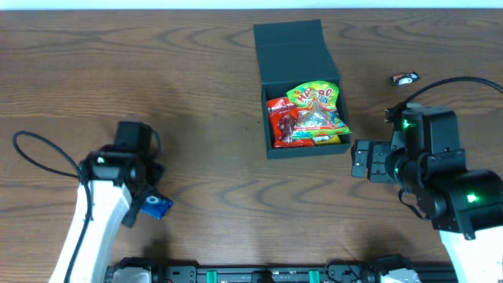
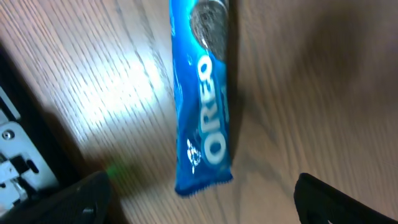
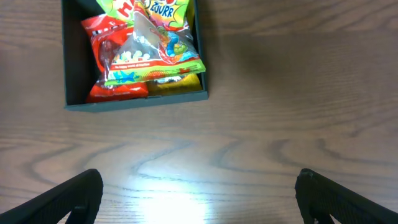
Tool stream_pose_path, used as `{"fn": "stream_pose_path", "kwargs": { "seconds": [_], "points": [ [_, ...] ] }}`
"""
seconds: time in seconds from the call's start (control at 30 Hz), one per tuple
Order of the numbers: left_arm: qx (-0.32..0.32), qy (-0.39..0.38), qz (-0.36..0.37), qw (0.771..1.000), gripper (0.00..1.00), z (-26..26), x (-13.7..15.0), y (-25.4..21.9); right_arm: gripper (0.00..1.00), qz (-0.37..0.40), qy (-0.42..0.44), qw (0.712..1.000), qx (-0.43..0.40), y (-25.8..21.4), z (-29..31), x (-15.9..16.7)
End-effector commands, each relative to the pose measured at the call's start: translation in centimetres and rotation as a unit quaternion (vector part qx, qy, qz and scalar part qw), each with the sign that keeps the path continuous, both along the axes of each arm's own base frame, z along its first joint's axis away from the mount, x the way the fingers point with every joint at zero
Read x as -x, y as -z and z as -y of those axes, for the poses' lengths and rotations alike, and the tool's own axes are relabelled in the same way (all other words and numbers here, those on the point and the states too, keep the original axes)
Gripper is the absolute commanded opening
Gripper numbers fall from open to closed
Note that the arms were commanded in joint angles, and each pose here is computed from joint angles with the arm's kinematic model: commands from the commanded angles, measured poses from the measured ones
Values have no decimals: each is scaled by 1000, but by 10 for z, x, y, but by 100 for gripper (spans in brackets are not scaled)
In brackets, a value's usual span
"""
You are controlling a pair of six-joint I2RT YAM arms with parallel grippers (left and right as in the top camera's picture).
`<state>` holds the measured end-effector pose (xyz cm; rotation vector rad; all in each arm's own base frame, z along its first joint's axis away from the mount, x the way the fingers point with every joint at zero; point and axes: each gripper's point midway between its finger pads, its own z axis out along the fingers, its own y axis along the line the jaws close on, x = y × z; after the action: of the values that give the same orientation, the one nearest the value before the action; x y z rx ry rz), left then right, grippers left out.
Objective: Pack container
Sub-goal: 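Lower the left gripper onto the blue Oreo pack and grasp it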
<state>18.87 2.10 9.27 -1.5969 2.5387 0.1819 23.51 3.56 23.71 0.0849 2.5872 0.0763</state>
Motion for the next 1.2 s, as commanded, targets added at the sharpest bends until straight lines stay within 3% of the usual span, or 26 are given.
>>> {"fn": "stream_pose_path", "kwargs": {
  "seconds": [0.0,0.47,1.17],
  "points": [
    [17,28,-33,999,95,-4,-1,13,99,1,2,1000,-2,-1,-1,0],
    [21,48,-65,996,95,-8,4,70,99,1,2,1000,-2,-1,-1,0],
    [-20,46,-52,997,100,-22,6,87,99,0,2,1000,-2,0,-1,0]
  ]
}}
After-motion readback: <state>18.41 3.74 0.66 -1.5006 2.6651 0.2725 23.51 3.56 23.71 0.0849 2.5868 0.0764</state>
